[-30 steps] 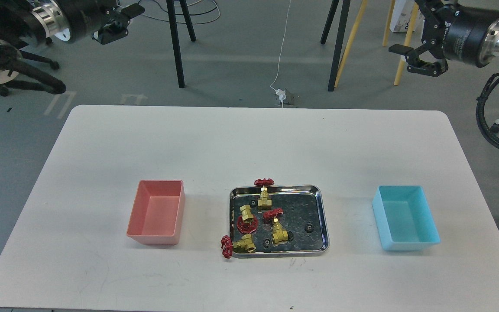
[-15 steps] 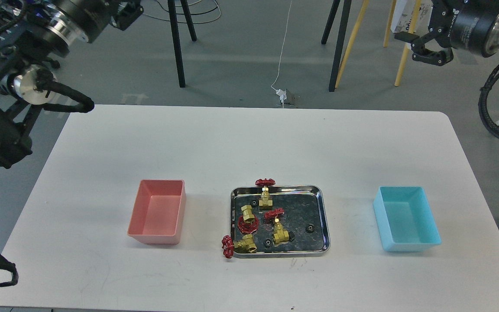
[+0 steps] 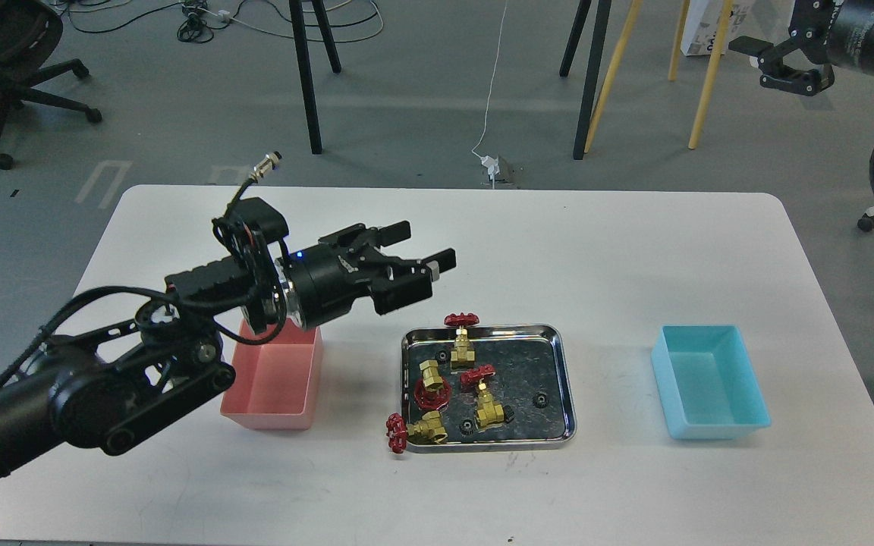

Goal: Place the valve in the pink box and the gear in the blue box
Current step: 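Lower the left gripper onto a brass valve with red handwheel, then close the left gripper on the brass valve and lift it, then carry the valve over the pink box and release it inside, then withdraw the left arm and reach the right gripper toward the tray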

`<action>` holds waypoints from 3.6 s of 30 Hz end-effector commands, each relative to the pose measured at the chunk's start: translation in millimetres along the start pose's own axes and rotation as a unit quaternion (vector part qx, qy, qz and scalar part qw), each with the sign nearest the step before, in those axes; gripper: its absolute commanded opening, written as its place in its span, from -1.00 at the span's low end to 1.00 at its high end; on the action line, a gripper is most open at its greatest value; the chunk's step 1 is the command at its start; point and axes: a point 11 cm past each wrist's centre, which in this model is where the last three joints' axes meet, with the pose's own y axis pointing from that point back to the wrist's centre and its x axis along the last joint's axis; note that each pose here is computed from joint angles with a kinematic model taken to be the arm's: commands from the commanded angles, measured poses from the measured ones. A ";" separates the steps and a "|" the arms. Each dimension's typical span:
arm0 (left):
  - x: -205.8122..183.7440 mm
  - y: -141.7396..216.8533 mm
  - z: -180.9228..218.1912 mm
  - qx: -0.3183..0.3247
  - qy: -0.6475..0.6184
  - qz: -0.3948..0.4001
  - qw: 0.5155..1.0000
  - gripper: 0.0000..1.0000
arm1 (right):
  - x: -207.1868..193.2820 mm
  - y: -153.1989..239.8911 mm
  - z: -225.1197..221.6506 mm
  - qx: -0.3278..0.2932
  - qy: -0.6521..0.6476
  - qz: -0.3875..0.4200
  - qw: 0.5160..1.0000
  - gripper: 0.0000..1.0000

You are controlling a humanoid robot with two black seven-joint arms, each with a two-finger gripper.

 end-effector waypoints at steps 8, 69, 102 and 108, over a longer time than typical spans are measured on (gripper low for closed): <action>-88.6 -17.1 8.3 0.009 -0.085 0.011 0.996 0.99 | 4.3 2.8 -10.2 0.003 0.017 0.009 1.000 0.97; -36.7 109.2 -65.6 0.123 -0.075 -0.029 0.989 -0.68 | -0.7 -8.9 -3.4 -0.006 0.023 0.008 1.000 0.96; -65.2 165.4 -105.9 0.255 0.123 0.012 0.959 0.98 | -69.6 -58.3 32.0 -0.084 0.212 -0.080 0.970 0.97; -6.3 157.3 -128.0 0.271 0.183 0.106 0.939 0.99 | -118.2 -78.3 49.5 -0.107 0.355 -0.124 0.921 0.97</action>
